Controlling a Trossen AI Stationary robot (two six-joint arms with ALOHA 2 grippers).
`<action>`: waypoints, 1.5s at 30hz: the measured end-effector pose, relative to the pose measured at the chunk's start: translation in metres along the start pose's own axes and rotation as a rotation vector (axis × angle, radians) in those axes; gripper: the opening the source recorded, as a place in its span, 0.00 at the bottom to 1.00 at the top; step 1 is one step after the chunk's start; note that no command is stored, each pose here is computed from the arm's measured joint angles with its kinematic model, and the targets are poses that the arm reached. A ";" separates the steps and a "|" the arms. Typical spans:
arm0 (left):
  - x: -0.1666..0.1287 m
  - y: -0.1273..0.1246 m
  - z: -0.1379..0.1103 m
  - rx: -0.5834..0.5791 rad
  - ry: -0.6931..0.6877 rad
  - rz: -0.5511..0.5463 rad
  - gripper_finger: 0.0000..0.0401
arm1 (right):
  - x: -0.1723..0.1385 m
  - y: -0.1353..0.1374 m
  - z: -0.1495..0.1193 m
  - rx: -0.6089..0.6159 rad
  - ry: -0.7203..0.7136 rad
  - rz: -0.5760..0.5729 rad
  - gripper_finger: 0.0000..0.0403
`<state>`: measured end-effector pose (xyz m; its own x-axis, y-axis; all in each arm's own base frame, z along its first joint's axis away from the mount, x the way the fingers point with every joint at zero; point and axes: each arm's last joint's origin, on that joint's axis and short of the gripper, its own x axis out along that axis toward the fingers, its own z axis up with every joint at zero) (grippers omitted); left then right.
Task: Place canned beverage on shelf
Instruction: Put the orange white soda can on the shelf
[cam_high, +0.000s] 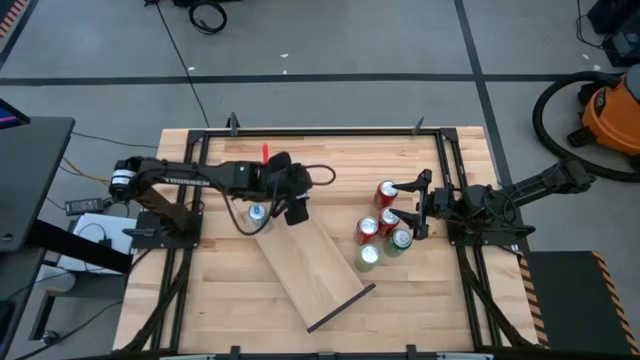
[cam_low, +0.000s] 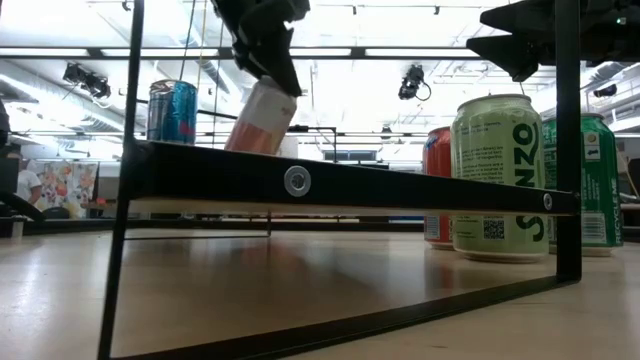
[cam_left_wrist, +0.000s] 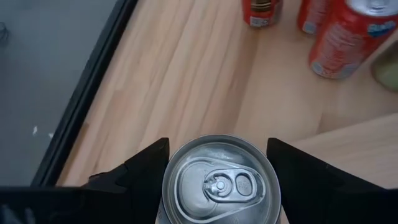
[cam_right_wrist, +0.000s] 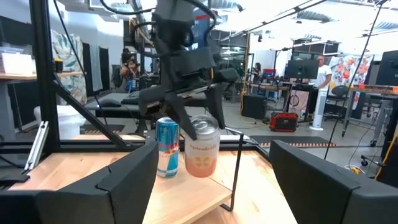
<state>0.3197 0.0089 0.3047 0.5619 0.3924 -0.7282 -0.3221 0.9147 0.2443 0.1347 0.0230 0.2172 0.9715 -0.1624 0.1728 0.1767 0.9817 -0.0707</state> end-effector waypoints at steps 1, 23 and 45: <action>-0.001 -0.002 0.000 0.005 -0.002 -0.002 0.64 | 0.000 0.000 0.000 0.000 -0.001 0.001 0.79; -0.009 0.007 -0.056 -0.149 -0.301 -0.023 0.64 | 0.000 0.001 0.001 0.004 -0.017 0.017 0.79; 0.010 0.007 -0.085 -0.289 -0.314 0.044 0.64 | 0.001 0.001 0.001 0.004 -0.018 0.017 0.79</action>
<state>0.2583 0.0106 0.2444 0.7332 0.4816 -0.4801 -0.5260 0.8491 0.0485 0.1353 0.0237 0.2185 0.9714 -0.1437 0.1891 0.1594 0.9847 -0.0702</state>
